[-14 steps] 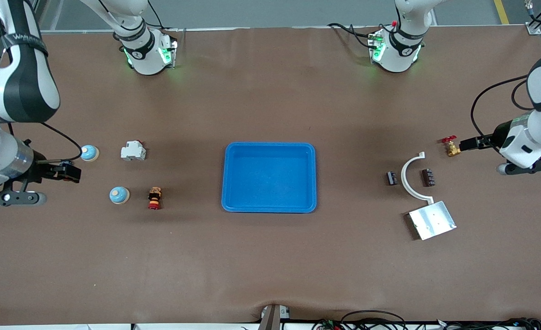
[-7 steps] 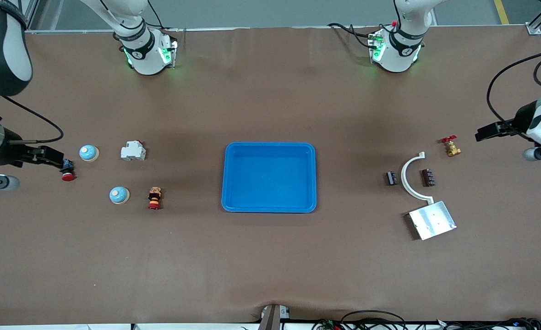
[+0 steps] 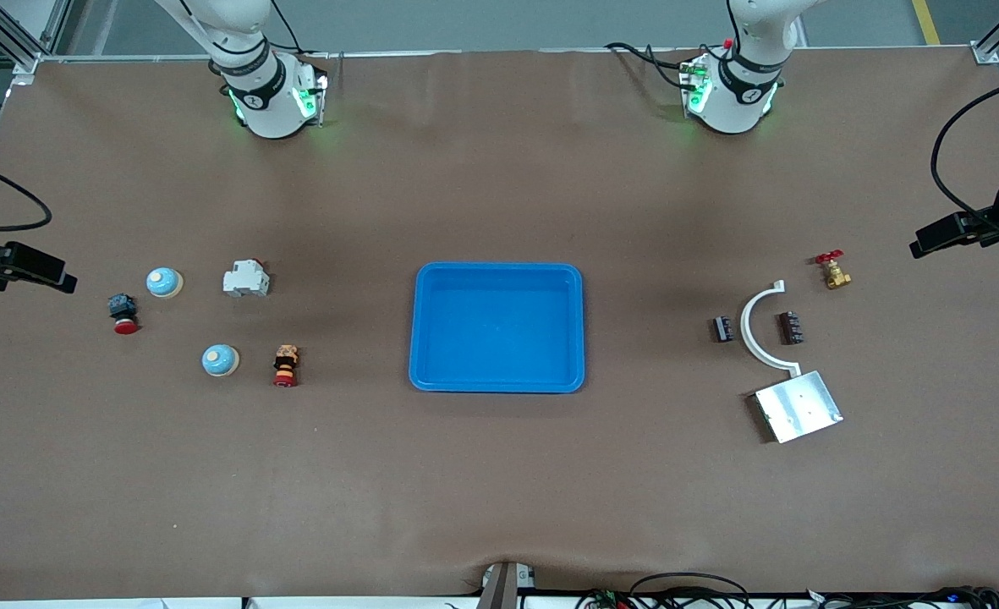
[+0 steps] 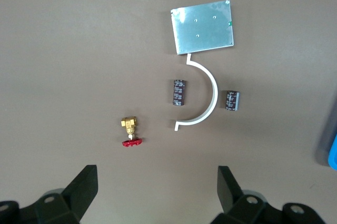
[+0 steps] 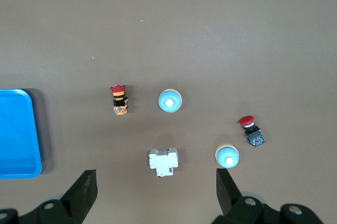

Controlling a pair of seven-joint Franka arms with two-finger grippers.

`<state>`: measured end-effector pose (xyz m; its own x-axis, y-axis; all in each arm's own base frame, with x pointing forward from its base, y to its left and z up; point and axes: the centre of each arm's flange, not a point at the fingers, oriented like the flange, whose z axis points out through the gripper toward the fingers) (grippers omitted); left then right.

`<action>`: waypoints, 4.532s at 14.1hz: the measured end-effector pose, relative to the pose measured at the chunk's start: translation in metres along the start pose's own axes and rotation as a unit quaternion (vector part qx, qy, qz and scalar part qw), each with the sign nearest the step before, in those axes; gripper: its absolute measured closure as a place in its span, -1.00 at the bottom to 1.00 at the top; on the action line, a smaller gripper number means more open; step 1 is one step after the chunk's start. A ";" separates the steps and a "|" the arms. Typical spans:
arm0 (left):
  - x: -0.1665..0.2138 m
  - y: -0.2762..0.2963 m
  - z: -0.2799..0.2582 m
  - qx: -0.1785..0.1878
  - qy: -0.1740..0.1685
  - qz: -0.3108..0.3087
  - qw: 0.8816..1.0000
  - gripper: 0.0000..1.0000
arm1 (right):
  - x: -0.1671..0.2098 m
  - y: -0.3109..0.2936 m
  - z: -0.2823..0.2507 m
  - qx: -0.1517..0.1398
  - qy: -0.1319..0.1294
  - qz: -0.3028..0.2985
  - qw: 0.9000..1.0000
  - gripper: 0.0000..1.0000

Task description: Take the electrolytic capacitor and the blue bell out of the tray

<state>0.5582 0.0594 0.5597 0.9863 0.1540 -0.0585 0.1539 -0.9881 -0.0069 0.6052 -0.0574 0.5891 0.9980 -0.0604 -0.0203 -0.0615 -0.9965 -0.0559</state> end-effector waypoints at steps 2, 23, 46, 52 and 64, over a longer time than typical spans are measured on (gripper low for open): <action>0.001 0.004 -0.007 -0.013 0.006 -0.002 1.000 -1.00 | 0.000 -0.010 -0.001 -0.009 0.001 -0.004 1.000 -1.00; 0.007 0.016 -0.013 -0.017 0.014 0.005 1.000 -1.00 | -0.021 -0.020 -0.037 -0.028 0.025 -0.002 0.999 -1.00; 0.001 0.053 -0.072 -0.019 0.061 0.038 0.997 -1.00 | -0.056 -0.019 -0.083 -0.023 0.049 0.004 0.999 -1.00; -0.004 0.070 -0.078 -0.018 0.048 0.054 0.997 -1.00 | -0.055 -0.018 -0.076 -0.025 0.043 0.004 0.999 -1.00; 0.000 0.070 -0.069 -0.017 0.037 0.054 0.998 -1.00 | -0.055 -0.020 -0.070 -0.016 0.036 0.005 0.999 -1.00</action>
<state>0.5728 -0.0100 0.6279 0.9987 0.0486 0.0165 0.0481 -0.9984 0.0294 0.5532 -0.0381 0.6610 0.9960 -0.0725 0.0516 -0.0713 -0.9971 -0.0249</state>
